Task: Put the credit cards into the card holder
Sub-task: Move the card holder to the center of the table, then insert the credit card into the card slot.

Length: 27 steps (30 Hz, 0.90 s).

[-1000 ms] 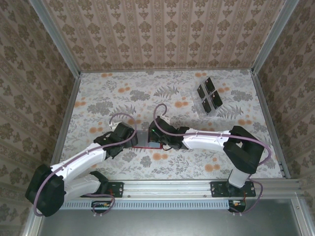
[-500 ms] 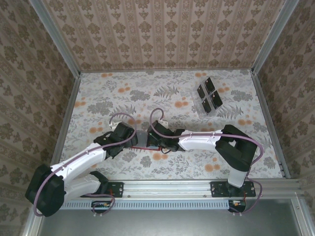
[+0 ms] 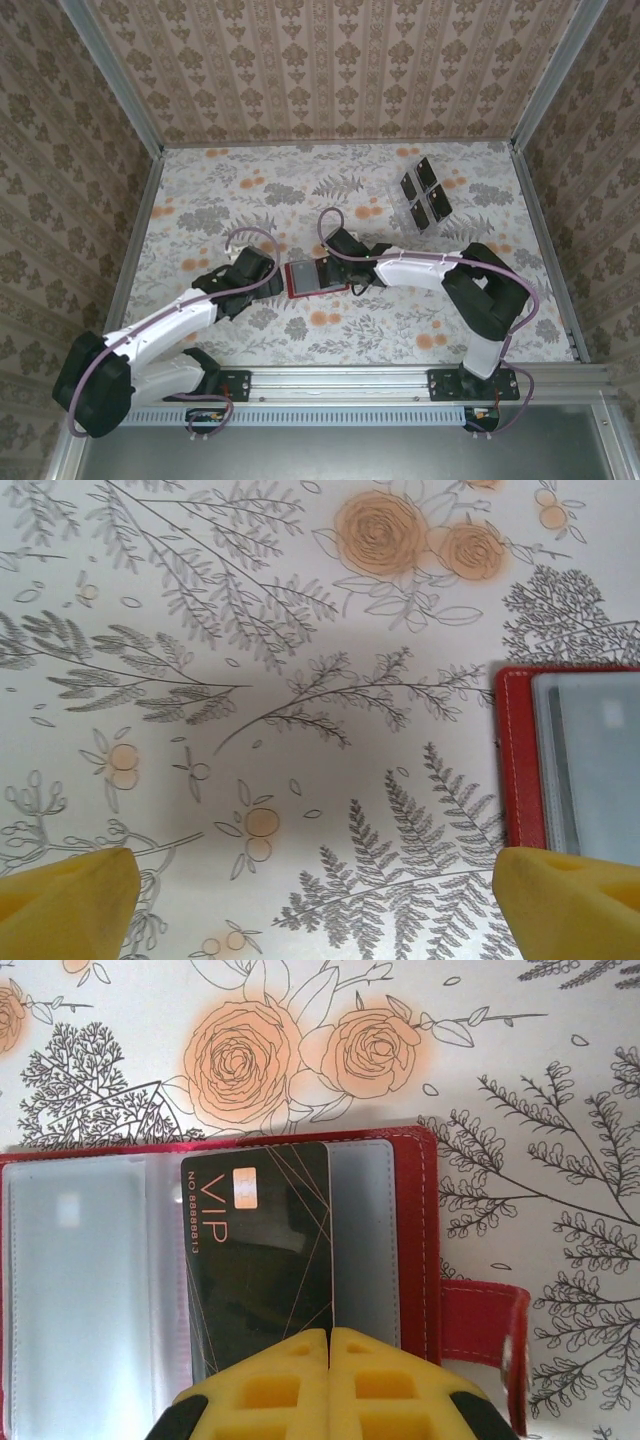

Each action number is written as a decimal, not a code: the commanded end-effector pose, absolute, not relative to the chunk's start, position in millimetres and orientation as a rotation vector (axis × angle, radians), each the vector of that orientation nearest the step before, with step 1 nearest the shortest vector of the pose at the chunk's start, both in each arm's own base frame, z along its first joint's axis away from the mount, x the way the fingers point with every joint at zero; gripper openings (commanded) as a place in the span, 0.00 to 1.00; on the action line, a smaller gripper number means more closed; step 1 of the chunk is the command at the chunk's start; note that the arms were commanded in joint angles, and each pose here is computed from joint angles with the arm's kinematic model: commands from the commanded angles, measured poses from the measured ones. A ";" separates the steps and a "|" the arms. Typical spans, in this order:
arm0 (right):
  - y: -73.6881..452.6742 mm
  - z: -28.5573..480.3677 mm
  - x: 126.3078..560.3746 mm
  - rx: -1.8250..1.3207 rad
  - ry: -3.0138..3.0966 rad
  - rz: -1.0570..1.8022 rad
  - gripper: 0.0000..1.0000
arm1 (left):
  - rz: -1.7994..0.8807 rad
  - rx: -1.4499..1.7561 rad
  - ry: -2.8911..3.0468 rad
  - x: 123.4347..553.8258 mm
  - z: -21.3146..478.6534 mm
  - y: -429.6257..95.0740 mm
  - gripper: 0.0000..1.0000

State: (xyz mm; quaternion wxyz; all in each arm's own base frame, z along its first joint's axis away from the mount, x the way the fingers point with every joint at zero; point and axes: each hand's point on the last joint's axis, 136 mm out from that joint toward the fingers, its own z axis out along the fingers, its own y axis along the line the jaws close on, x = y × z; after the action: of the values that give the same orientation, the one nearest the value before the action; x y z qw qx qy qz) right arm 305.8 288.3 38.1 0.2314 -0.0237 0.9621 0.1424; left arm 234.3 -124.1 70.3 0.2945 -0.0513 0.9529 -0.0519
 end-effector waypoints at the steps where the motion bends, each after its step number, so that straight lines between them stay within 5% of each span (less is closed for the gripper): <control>1: 304.7 52.9 293.6 -0.154 2.661 0.518 0.00 | -0.218 -0.060 2.543 239.6 75.2 -144.2 1.00; 14: 316.4 129.0 300.1 0.036 2.444 0.893 0.00 | -0.184 0.023 2.580 241.3 62.9 -175.1 1.00; 27: 297.2 110.0 304.5 0.126 2.382 0.954 0.00 | -0.049 0.019 2.592 232.1 46.3 -175.4 1.00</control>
State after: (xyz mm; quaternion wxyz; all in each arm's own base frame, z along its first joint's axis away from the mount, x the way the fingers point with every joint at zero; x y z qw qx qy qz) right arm 300.8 290.4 95.0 0.2681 0.0442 0.9075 0.3202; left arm 227.8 -181.3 42.9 0.2597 0.0264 0.9646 -0.0388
